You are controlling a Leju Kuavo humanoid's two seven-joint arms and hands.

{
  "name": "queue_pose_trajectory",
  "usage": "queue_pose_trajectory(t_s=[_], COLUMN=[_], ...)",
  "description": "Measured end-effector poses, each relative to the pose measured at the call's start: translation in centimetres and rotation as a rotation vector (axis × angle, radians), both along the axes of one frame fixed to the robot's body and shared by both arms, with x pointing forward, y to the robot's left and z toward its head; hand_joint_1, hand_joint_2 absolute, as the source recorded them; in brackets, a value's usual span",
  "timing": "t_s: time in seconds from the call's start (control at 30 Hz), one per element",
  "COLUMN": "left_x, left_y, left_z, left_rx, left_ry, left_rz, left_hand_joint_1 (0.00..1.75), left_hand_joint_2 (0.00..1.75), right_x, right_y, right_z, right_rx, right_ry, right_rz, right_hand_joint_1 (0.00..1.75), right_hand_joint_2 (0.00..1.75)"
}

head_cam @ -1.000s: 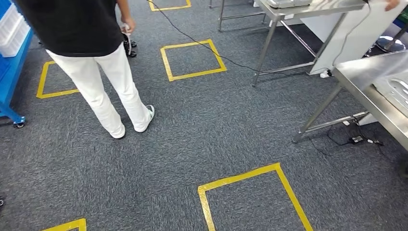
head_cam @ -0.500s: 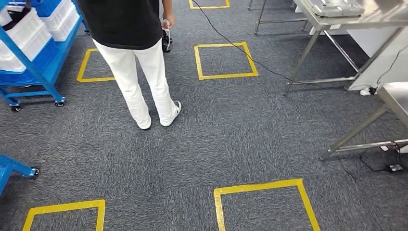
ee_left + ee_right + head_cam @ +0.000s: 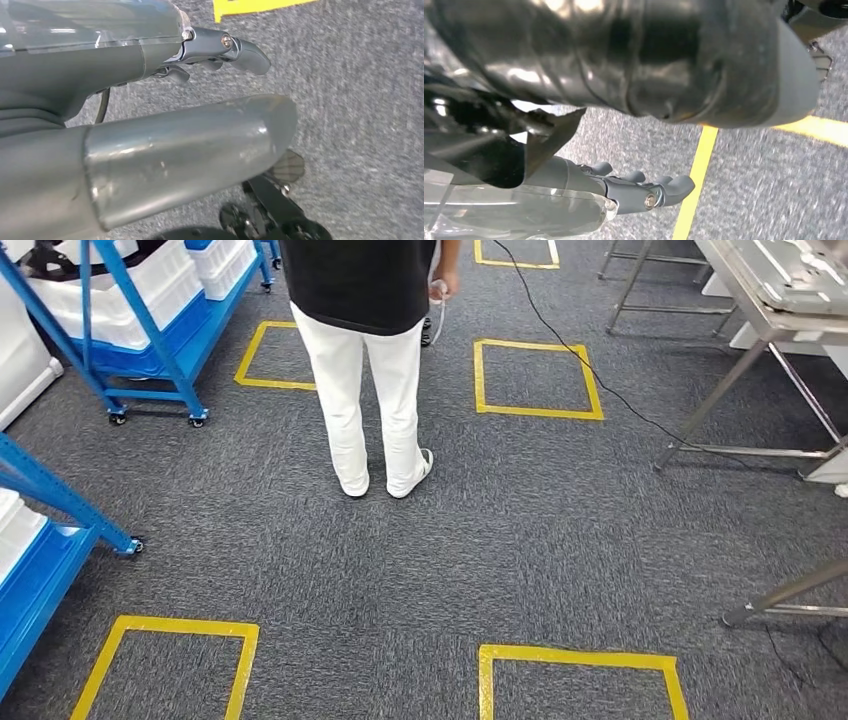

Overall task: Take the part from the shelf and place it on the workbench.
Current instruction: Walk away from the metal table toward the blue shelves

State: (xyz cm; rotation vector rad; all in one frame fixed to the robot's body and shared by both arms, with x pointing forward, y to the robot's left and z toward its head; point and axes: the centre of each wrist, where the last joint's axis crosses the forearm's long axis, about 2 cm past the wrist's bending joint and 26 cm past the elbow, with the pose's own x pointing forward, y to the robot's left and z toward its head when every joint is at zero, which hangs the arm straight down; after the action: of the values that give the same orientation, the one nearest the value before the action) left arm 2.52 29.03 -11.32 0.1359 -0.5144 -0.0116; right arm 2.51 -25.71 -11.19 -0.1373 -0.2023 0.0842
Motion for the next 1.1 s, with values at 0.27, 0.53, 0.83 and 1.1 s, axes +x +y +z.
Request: queue_pose_trajectory(t_s=[0.27,0.53,0.83,1.1], left_x=[0.12,0.06,0.17,0.18], left_y=[-0.05,-0.09,0.10,0.18], left_z=[0.01,0.00,0.01,0.01], left_rx=[-0.002,-0.003,0.001,0.005], left_ry=[-0.003,-0.002,-0.004,-0.004], left_rz=[-0.005,-0.007,-0.006,-0.005], left_hand_joint_1=[0.00,0.00,0.00,0.00], left_hand_joint_2=[0.00,0.00,0.00,0.00], right_x=[-0.43,-0.35,-0.34,-0.22], right_y=[0.09,0.14,0.33,0.44], right_z=[-0.03,-0.02,0.00,0.01], right_rx=[0.006,0.005,0.008,0.009], right_ry=[0.010,0.010,0.009,0.009], right_rz=[0.001,0.002,0.003,0.004], right_hand_joint_1=[0.00,0.00,0.00,0.00], right_hand_joint_2=[0.00,0.00,0.00,0.00])
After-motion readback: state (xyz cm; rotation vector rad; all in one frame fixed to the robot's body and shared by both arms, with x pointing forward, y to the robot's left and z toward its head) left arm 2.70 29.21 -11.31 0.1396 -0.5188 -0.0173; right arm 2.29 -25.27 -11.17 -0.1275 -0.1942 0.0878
